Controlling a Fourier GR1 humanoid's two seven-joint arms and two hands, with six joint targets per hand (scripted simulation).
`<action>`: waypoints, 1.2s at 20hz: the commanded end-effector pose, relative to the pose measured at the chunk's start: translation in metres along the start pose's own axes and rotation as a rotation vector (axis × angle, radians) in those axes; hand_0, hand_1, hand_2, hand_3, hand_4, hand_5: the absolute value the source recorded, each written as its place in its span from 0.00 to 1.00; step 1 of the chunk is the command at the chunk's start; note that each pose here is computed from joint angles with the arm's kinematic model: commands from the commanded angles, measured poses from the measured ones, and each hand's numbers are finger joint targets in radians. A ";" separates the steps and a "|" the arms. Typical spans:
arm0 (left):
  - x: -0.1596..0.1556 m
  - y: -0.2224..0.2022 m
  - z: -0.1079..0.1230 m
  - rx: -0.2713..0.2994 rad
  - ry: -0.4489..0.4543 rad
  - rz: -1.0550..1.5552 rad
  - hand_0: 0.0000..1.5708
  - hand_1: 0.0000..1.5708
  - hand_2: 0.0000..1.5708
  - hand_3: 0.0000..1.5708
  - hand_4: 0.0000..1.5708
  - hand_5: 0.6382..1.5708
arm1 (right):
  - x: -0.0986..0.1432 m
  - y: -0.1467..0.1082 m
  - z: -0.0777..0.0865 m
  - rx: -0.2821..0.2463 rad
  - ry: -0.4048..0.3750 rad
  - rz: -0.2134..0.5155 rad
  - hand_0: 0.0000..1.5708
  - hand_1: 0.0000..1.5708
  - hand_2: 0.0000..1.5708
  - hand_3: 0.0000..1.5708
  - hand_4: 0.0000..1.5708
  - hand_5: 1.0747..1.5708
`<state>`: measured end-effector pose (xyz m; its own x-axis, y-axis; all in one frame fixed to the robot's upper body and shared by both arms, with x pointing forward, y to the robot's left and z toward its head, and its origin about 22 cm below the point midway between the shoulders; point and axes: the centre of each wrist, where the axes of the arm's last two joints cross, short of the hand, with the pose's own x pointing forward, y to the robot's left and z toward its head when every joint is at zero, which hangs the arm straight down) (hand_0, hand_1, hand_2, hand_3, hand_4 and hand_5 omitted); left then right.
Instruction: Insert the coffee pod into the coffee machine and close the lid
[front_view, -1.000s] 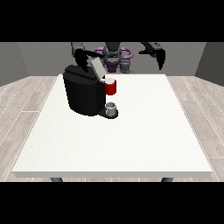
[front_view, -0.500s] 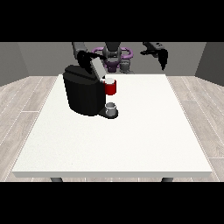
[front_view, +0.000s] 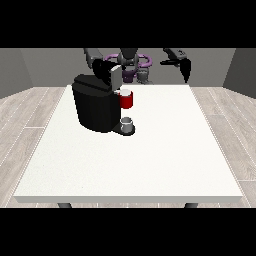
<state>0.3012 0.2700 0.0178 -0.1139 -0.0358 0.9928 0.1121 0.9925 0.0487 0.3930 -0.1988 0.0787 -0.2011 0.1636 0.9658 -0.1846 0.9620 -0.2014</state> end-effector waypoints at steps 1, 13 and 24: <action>0.011 -0.008 -0.016 0.021 -0.043 0.003 0.00 0.00 0.00 0.00 0.02 1.00 | 0.010 0.000 -0.013 0.031 -0.036 0.031 0.00 0.00 0.00 0.00 0.10 1.00; 0.009 0.022 -0.012 0.004 -0.009 -0.005 0.00 0.00 0.00 0.00 0.10 1.00 | 0.043 0.038 -0.033 0.066 -0.076 0.107 0.00 0.00 0.00 0.00 0.09 1.00; -0.008 -0.009 0.004 0.002 0.008 0.018 0.00 0.00 0.00 0.00 0.13 1.00 | -0.001 0.075 0.008 0.198 -0.093 -0.078 0.00 0.00 0.00 0.00 0.18 1.00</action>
<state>0.2999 0.2672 0.0068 -0.1319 -0.0247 0.9910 0.1078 0.9934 0.0391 0.3871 -0.1291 0.0853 -0.3004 0.1342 0.9443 -0.3407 0.9096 -0.2377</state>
